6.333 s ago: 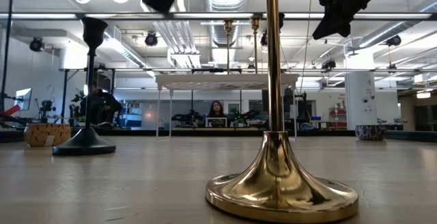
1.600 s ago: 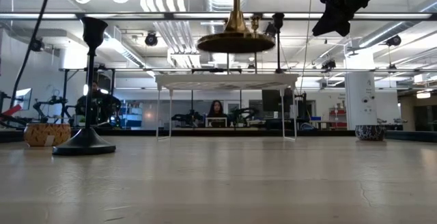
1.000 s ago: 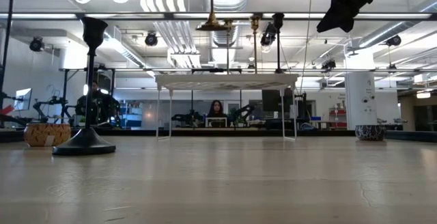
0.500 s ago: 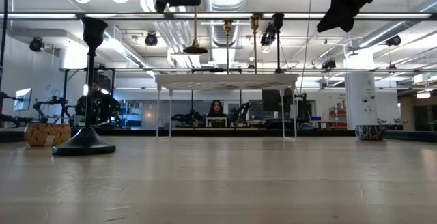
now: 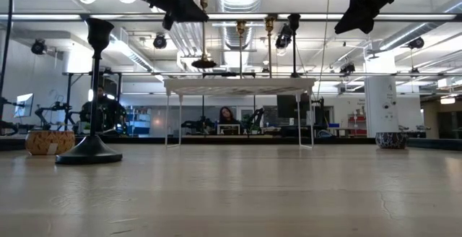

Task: Pick & Place candle stick holders
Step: Put the gold candle holder on the shelf

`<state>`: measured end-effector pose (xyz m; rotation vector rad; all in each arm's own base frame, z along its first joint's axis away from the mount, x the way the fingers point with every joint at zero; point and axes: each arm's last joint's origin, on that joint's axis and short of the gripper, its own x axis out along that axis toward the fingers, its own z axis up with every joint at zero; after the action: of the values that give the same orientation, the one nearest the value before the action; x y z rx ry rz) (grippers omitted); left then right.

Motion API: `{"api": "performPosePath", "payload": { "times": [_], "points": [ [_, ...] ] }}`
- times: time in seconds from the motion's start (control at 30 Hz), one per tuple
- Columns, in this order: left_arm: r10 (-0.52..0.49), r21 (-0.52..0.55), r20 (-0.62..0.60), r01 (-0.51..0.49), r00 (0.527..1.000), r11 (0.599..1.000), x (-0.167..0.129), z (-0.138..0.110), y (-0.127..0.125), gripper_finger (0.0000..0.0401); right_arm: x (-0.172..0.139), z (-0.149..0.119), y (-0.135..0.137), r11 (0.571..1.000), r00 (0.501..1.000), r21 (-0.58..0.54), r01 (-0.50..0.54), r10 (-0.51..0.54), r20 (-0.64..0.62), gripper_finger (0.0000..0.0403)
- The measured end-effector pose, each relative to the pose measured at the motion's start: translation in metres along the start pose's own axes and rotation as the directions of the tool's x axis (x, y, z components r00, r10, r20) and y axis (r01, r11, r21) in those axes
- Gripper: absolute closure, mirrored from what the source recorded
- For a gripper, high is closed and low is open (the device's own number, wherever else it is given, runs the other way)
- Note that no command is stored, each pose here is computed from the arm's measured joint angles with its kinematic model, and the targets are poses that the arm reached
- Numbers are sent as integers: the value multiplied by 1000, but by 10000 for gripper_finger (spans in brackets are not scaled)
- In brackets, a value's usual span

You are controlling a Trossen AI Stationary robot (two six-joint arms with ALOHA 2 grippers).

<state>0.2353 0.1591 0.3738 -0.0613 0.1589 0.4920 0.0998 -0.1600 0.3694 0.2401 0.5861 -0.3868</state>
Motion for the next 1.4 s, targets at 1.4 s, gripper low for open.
{"api": "performPosePath", "payload": {
  "times": [1.4],
  "points": [
    [15,-16,-107,-17,994,1000,41,-33,21,381,0,0,0,1000,1000,12,-1,1,-3,339]
  ]
}}
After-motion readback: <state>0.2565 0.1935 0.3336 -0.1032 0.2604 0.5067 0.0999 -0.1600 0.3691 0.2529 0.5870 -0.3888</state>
